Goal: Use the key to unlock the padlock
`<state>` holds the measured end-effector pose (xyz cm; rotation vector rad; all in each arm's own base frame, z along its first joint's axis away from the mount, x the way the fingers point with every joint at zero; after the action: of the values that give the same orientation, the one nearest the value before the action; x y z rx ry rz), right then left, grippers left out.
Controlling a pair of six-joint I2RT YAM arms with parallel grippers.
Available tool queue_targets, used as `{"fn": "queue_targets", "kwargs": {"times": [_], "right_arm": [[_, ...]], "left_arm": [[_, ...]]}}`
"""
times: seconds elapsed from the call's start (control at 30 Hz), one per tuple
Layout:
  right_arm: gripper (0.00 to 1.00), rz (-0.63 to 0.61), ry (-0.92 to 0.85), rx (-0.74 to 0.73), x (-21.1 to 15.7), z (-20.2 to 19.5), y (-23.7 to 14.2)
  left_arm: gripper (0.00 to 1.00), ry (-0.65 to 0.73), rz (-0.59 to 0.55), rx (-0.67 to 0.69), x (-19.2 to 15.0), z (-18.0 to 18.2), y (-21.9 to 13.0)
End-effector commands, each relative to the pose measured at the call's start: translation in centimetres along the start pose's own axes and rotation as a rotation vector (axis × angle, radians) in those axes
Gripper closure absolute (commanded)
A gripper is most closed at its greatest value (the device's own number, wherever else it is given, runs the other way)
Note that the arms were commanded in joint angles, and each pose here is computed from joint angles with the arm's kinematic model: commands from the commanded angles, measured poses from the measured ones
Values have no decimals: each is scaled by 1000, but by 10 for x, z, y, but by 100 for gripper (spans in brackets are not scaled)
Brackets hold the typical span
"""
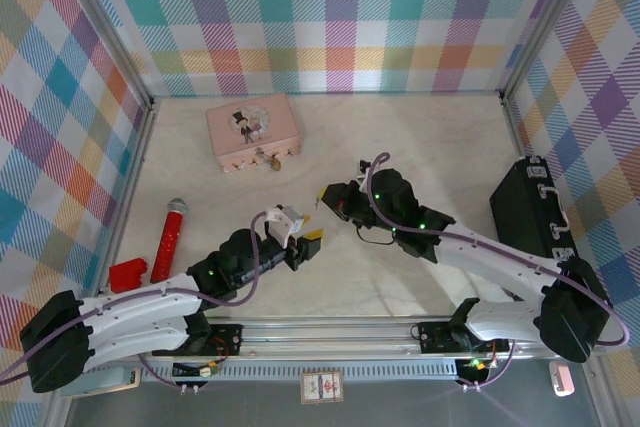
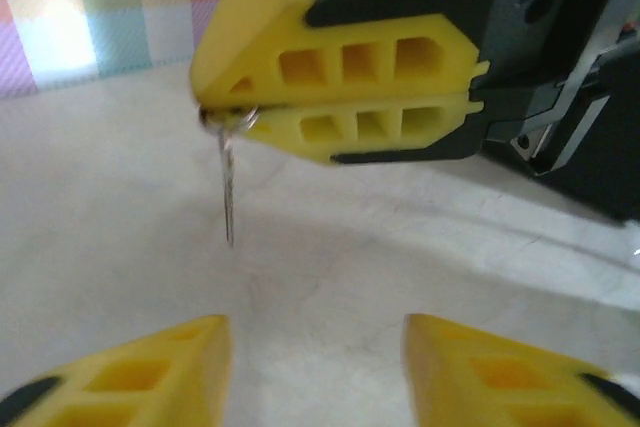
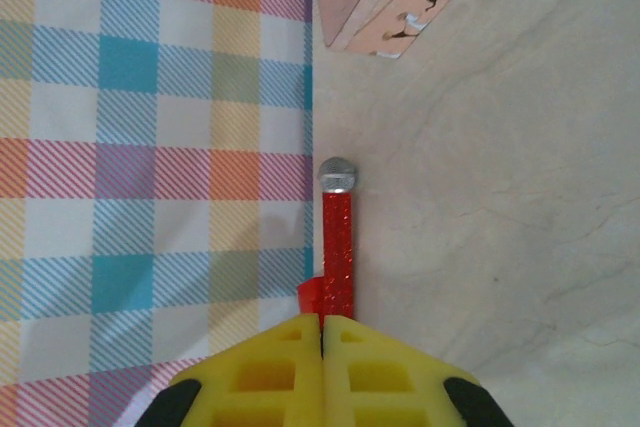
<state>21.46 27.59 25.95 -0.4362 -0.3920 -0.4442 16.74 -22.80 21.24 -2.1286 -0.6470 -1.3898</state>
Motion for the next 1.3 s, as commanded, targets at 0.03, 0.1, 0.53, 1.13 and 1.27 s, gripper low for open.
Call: {"fn": "queue_targets", "kwargs": {"times": [0.03, 0.1, 0.53, 1.13, 1.27], "right_arm": [[100, -27, 11, 111, 8, 30, -12], [100, -26, 11, 119, 7, 32, -15], [100, -11, 18, 117, 0, 29, -18], [100, 7, 25, 120, -6, 29, -16], [100, -2, 17, 118, -6, 29, -19]], "left_arm": [[66, 136, -90, -6, 21, -8, 6], [67, 142, -96, -3, 20, -7, 8], [91, 183, -99, -84, 17, -13, 6], [80, 201, -131, -44, 18, -7, 1], [77, 194, -143, -1, 17, 1, 1]]}}
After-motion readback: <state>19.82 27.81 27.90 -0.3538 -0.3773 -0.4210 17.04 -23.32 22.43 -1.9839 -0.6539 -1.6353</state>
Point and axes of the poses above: each hand's point on the last joint's axis, 136 mm out from that joint toward the fingers, its own y axis out along the fingers, its own z axis along the line the jaws close on, x = y × z, the point moved 6 cm from there along -y, back along the fingers, and after that the axes turned 15 degrees about -y, right-handed, at the moved point
